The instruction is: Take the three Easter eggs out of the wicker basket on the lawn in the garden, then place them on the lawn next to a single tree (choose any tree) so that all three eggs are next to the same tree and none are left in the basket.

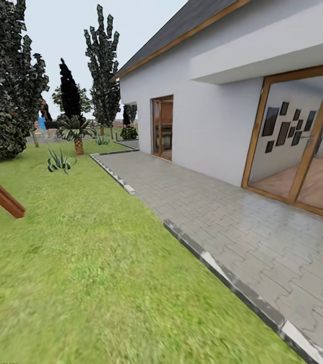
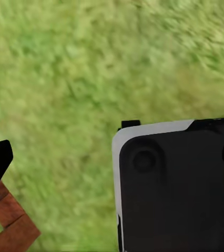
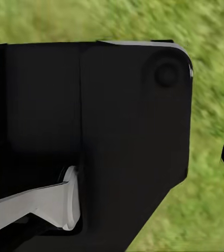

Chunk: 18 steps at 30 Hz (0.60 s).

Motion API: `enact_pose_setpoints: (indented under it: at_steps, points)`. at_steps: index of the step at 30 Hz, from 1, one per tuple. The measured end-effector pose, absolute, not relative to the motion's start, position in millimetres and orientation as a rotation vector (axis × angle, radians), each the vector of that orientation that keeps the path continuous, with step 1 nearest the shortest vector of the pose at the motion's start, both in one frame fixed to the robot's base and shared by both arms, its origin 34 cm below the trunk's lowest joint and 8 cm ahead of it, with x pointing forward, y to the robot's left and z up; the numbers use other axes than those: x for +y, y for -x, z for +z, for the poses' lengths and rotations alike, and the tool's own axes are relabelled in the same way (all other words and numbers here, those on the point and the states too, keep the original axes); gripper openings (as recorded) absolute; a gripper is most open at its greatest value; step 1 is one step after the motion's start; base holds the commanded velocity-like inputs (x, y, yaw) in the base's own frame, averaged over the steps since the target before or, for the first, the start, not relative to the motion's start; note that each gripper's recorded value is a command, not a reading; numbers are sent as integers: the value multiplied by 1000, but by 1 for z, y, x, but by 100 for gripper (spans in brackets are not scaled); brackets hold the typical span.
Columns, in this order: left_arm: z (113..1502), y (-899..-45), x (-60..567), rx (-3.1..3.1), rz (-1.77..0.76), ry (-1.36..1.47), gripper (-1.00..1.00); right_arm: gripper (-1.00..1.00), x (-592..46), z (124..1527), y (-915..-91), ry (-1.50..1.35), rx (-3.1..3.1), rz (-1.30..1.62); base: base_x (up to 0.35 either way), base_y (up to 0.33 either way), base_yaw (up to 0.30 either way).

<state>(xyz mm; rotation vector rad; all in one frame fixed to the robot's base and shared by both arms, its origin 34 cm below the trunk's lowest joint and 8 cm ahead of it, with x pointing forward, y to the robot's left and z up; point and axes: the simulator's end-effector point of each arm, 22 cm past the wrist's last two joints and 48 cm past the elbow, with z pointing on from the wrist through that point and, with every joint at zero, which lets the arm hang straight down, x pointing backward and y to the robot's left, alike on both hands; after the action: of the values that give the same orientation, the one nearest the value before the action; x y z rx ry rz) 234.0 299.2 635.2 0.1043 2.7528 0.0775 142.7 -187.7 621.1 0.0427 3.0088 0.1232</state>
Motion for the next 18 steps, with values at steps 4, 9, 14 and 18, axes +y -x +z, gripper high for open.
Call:
enact_pose_setpoints:
  at_steps: [4,9,14,18]
  points:
    - [635,-234,299,2753,78,-104,100,100,-188,621,-143,-43,3009,123,338,0,286]
    - [635,-234,300,2753,78,-104,100,100,-188,621,-143,-43,3008,123,338,0,200]
    - [635,-234,299,2753,77,-104,100,100,-188,621,-143,-44,3008,123,338,0,58]
    - [635,-234,299,2753,77,-104,100,100,-188,621,-143,-44,3007,123,338,0,15]
